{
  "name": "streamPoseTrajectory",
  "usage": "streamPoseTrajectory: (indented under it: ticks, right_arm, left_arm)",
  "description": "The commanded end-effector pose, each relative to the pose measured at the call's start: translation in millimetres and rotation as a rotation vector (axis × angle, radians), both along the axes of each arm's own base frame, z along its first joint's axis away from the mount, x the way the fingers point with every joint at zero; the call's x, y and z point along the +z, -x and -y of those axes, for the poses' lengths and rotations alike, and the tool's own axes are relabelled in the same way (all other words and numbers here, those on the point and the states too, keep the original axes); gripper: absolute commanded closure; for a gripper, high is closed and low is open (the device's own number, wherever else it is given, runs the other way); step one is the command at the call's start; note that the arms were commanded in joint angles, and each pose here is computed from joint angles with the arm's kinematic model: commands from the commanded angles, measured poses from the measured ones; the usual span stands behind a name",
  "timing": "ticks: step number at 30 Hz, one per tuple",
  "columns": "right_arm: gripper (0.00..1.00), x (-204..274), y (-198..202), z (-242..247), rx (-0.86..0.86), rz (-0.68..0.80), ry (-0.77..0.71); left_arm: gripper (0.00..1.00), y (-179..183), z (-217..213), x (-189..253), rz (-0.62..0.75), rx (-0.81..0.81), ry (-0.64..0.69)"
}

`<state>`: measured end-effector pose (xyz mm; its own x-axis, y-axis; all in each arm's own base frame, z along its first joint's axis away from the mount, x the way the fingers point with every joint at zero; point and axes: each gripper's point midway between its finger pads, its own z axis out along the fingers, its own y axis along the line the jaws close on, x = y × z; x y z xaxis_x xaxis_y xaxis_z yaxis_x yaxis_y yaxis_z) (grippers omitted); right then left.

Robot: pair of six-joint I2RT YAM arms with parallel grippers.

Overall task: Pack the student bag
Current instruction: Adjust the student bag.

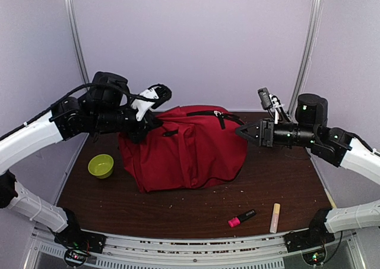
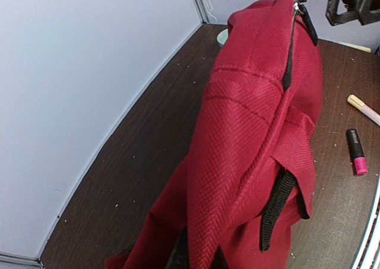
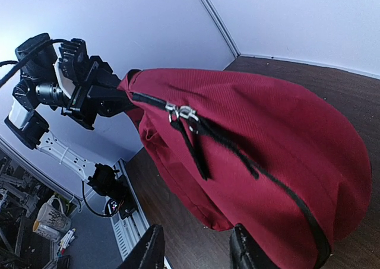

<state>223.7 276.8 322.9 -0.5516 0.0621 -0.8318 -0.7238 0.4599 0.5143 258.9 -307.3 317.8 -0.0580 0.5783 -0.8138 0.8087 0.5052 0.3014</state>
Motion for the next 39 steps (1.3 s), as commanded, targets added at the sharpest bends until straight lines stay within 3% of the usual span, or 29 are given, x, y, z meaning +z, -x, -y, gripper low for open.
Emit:
streamPoseTrajectory:
  ticks: [1, 9, 13, 16, 20, 22, 23, 25, 26, 31, 35, 39]
  right_arm:
    - [0.59, 5, -9, 3, -0.042, 0.043, 0.007]
    - [0.47, -34, -37, 29, -0.183, 0.086, 0.219]
    - [0.35, -57, -57, 42, -0.277, 0.093, 0.263]
    - [0.27, -75, -60, 25, -0.204, 0.074, 0.256]
    - [0.27, -82, -59, 2, -0.094, 0.073, 0.217]
    - [0.35, -74, -55, -9, -0.029, 0.123, 0.166]
    - [0.49, -70, -53, -12, -0.008, 0.139, 0.150]
    - [0.88, -56, -49, -15, 0.021, 0.168, 0.125]
    - [0.99, -46, -48, -14, 0.019, 0.191, 0.114]
    - [1.00, 42, -43, 10, -0.074, 0.400, 0.091]
    - [1.00, 121, -26, 18, -0.065, 0.518, 0.057]
    - [1.00, 171, -15, 17, -0.045, 0.595, -0.029]
  left_arm:
    - [1.00, -25, -2, 36, 0.054, 0.067, 0.137]
    - [1.00, -20, -1, 46, 0.049, 0.048, 0.175]
    - [1.00, -12, -4, 51, 0.048, 0.038, 0.231]
    - [1.00, -6, -5, 50, 0.050, 0.019, 0.260]
    - [1.00, -5, -8, 53, 0.057, 0.026, 0.264]
    - [1.00, -3, -9, 55, 0.059, 0.020, 0.269]
    - [1.00, 0, -9, 56, 0.061, 0.010, 0.277]
    - [1.00, 5, -12, 59, 0.066, -0.005, 0.292]
    - [1.00, 8, -14, 60, 0.071, -0.008, 0.299]
    - [1.00, 28, -22, 45, 0.063, -0.063, 0.309]
    - [1.00, 76, 10, 24, -0.026, -0.318, 0.344]
    - [1.00, 134, 52, 3, 0.024, -0.556, 0.339]
